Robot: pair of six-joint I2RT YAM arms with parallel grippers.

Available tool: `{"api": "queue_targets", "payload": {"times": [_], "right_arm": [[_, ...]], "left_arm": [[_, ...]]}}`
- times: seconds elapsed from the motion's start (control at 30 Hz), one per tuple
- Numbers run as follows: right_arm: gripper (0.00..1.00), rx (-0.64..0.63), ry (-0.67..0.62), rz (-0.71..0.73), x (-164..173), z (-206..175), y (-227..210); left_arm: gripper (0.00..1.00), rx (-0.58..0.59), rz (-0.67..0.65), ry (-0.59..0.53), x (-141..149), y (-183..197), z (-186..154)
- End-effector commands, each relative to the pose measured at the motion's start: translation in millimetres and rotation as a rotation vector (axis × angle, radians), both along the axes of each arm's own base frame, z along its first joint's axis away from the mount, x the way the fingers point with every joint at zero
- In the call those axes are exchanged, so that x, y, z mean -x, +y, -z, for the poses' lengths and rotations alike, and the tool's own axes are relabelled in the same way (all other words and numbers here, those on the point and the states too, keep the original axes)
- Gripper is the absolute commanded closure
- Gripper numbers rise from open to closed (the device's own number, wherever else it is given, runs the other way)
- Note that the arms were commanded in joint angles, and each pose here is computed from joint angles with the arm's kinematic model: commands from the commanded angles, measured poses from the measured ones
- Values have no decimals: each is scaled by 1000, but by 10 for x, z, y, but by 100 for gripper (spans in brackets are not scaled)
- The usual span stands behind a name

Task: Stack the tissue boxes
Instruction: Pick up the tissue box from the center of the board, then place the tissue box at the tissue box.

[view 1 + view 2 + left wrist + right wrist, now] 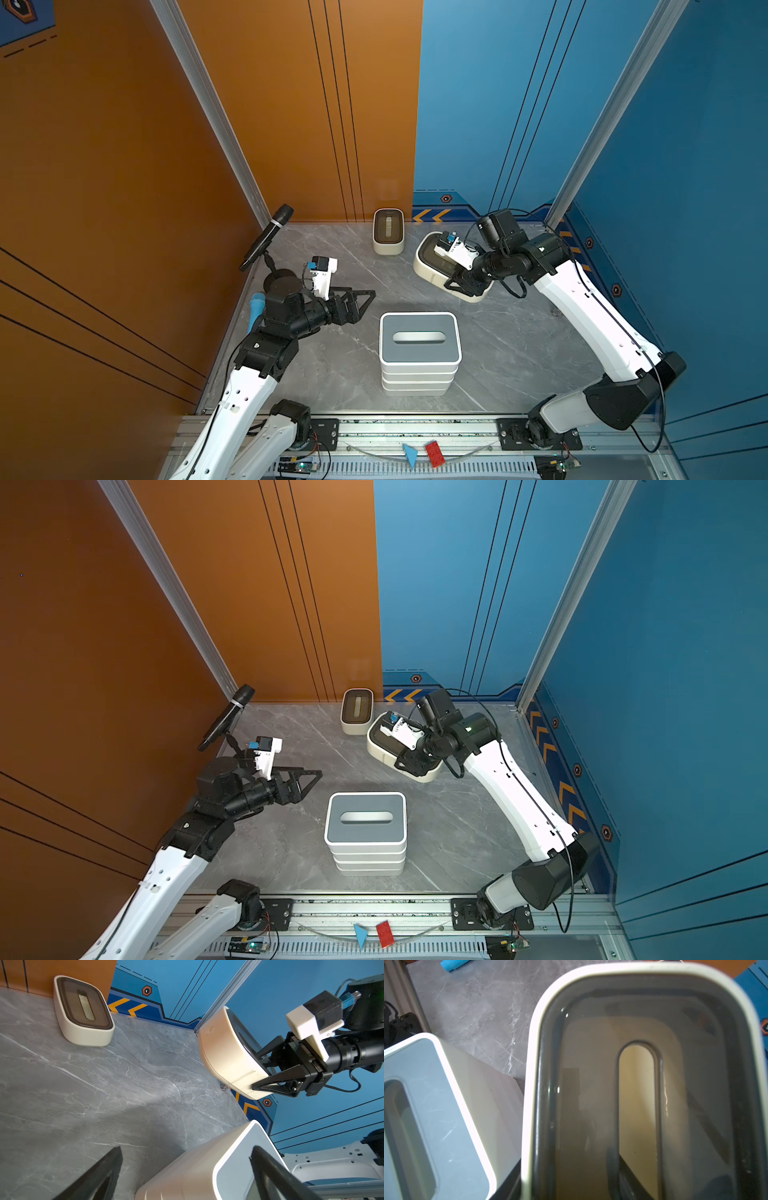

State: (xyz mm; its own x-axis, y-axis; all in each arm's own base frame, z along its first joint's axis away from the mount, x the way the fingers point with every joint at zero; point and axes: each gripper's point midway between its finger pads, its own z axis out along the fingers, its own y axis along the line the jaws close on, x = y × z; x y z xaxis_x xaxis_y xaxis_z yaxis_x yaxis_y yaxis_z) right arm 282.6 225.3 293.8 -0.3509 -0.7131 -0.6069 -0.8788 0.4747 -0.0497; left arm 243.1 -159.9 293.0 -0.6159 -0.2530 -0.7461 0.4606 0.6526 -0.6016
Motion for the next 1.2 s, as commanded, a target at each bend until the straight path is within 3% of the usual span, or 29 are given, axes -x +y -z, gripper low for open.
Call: {"api": "queue_targets", "payload": {"times": [0.0,0.4,0.57,0.8,1.17], "right_arm": [[63,4,-28,-89,146,-155,42],[64,-39,-83,-302,652,-534,320],[64,-66,-77,-388,866,-574,394],[64,-101,-75,-489,1129,-643,450],[64,-50,-73,-518,1327,-586,474]], "left_arm": [[2,19,13,25,130,-5,-14],[2,41,125,-21,517,-54,-49],[2,59,213,-24,653,-136,-90],[2,85,241,-13,740,-156,-197],[2,154,303,35,1019,-177,-370]]}}
